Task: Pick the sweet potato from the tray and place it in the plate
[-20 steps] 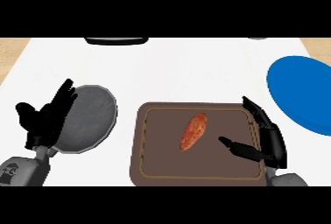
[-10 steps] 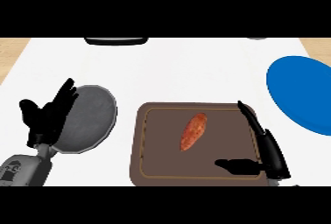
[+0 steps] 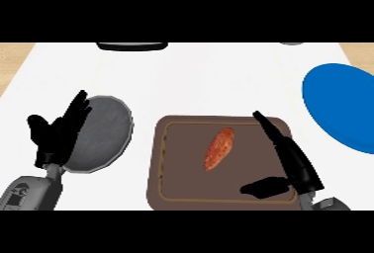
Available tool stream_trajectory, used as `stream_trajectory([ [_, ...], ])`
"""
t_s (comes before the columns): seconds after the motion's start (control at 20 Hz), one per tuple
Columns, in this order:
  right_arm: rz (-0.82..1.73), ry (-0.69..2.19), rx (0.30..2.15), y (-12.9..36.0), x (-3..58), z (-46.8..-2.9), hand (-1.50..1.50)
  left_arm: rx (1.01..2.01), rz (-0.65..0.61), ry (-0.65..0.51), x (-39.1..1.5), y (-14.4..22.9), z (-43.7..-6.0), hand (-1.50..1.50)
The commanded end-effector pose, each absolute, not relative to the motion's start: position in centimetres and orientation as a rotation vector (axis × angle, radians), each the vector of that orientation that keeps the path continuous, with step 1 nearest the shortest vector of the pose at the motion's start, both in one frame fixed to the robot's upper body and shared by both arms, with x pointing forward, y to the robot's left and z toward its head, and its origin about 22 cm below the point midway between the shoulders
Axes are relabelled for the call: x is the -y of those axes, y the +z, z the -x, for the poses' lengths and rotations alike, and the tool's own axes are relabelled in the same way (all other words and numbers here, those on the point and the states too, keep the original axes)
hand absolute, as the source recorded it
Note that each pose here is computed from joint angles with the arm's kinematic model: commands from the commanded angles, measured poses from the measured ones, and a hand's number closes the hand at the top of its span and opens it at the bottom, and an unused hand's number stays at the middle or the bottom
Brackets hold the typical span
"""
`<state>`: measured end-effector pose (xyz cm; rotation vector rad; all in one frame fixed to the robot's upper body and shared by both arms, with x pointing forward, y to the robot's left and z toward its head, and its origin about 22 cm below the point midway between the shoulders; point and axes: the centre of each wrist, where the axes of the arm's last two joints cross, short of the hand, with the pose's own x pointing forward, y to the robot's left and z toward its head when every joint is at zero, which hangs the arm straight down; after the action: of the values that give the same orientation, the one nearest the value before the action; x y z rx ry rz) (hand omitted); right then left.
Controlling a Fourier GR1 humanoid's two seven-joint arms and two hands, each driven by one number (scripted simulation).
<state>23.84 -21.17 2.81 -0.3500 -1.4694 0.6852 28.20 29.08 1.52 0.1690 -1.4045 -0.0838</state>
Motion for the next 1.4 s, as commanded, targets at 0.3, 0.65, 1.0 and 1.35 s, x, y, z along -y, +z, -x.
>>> stream_trajectory([
  [0.3, 0.444, 0.897, 1.253, 2.1, 17.6, -25.8, -1.5, 1.407, -0.158, -0.089, -29.5, 2.1, -27.6, 0.0],
  [0.65, 0.408, 0.957, 1.179, 3.2, 15.5, -27.3, -1.5, 1.41, -0.157, -0.075, -28.4, 1.3, -28.9, 0.0],
  [1.0, 0.45, 0.975, 1.136, 3.4, 14.4, -28.6, -1.5, 1.406, -0.162, -0.096, -28.8, 2.2, -27.1, 0.0],
  [1.35, 0.451, 0.998, 1.124, 2.1, 13.8, -30.2, -1.5, 1.407, -0.195, -0.088, -27.8, 2.3, -28.7, 0.0],
])
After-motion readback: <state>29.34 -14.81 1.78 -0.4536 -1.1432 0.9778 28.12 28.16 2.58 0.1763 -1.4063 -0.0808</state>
